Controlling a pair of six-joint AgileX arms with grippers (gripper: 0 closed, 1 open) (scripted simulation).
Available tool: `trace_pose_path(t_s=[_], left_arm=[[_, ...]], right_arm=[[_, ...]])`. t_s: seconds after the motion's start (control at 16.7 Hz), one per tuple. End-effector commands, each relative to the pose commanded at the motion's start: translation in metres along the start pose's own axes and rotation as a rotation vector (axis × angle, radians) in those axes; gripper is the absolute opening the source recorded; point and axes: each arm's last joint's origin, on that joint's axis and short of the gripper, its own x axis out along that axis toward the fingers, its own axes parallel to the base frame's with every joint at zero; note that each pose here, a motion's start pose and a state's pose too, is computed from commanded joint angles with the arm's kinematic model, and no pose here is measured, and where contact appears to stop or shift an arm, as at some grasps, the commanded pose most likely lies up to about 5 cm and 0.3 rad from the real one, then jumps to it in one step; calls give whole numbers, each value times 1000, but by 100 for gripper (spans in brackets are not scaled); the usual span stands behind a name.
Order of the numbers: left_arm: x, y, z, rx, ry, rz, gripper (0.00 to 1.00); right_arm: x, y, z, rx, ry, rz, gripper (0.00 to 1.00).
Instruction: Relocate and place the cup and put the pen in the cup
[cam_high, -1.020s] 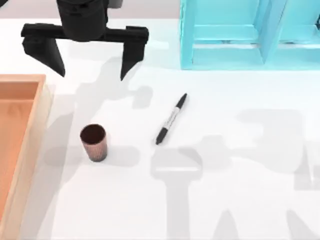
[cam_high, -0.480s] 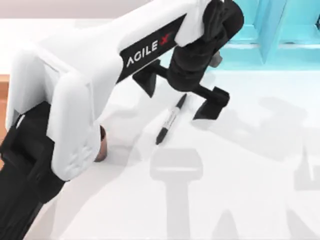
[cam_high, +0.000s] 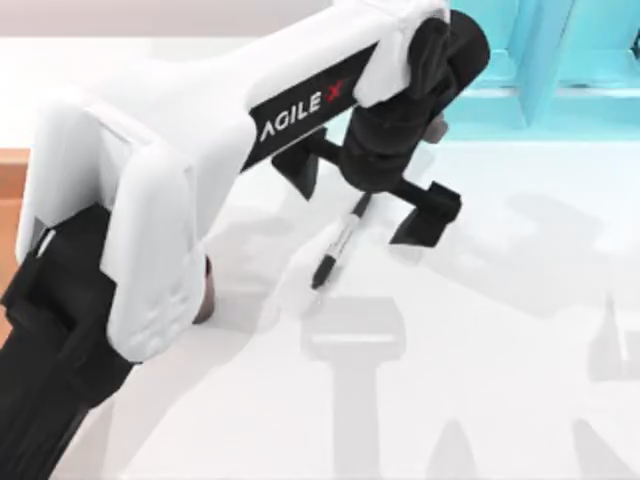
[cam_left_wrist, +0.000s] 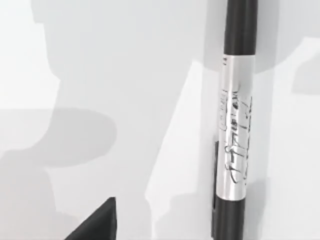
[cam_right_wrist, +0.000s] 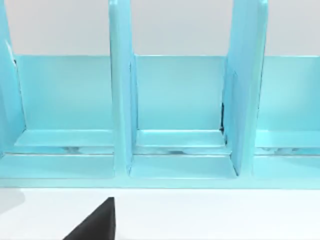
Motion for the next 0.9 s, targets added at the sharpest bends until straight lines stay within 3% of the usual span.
trace_pose_path(t_s=[0.48,0.78,0.9], left_arm=[[78,0,-1,0,-1,0,100],[82,0,-2,0,0,0,100],[82,0,-2,0,0,0,85]], right_arm=[[0,0,0,0,0,0,100],[0,0,0,0,0,0,100],[0,0,0,0,0,0,100]])
